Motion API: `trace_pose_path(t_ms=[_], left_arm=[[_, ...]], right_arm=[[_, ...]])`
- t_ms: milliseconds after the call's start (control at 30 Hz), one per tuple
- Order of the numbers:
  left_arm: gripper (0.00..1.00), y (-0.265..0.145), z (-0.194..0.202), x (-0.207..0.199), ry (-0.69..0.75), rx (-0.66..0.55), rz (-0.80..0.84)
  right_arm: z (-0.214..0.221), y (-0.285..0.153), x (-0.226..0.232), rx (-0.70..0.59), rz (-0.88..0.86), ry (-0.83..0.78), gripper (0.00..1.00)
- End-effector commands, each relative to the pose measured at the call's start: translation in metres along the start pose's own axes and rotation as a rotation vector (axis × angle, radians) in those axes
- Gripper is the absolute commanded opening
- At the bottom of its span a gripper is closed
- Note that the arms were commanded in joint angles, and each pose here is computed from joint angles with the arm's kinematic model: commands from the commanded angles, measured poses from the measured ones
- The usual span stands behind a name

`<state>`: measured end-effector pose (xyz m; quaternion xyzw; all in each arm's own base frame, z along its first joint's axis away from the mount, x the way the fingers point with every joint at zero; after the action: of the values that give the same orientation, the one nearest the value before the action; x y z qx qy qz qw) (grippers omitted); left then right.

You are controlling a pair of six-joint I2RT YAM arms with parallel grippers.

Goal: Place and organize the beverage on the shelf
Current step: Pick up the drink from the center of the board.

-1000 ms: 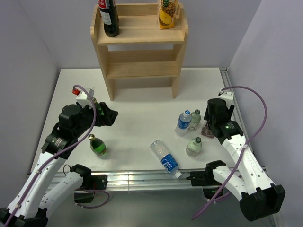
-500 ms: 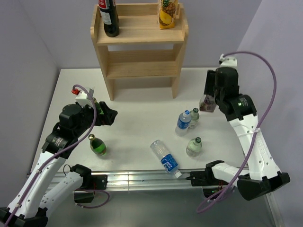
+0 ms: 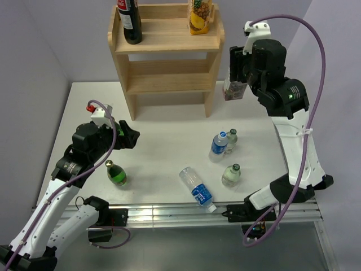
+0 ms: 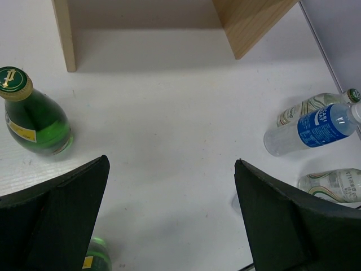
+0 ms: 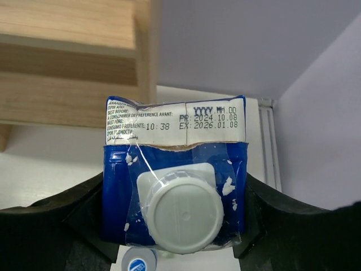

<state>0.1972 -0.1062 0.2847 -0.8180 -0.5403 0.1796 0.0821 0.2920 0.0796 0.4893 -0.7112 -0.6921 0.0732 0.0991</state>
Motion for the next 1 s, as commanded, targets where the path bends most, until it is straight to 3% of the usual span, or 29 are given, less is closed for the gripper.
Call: trace_pose_path(t_ms=[0, 300, 467, 667, 967], left_arm=[[0.99, -0.001, -0.011, -0.006, 0.021, -0.055, 0.047], [0.99, -0.005, -0.046, -0.035, -0.015, -0.132, 0.246], [1.0, -0.007, -0.083, -0.064, -0.028, -0.219, 0.438], [0.99, -0.019, -0.113, -0.115, 0.15, -0.329, 0.758], [0.99, -0.049, -0.094, -0.168, 0.417, -0.42, 1.115]], right_arm=[[-0.099, -0.057, 0.005, -0.413, -0.132, 0.136, 0.29], [-0.102, -0.092, 0.031, -0.432, -0.348, 0.161, 0.26], [-0.078, -0.117, 0.058, -0.324, -0.671, 0.112, 0.25], [-0.042, -0.154, 0.083, -0.213, -1.071, 0.012, 0.26], [-0.011, -0.183, 0.088, -0.153, -1.327, -0.045, 0.25]])
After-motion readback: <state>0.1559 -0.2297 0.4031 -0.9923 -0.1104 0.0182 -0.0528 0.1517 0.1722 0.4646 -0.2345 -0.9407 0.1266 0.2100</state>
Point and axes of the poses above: each gripper's point midway between its finger pads, its own y axis out along the fingers, its own x axis along the line the jaws close on, z = x × y, the point moved 6 cm from there along -y, back along the fingers, and after that the axes turned 10 degrees about y, right-handed, at the moved point
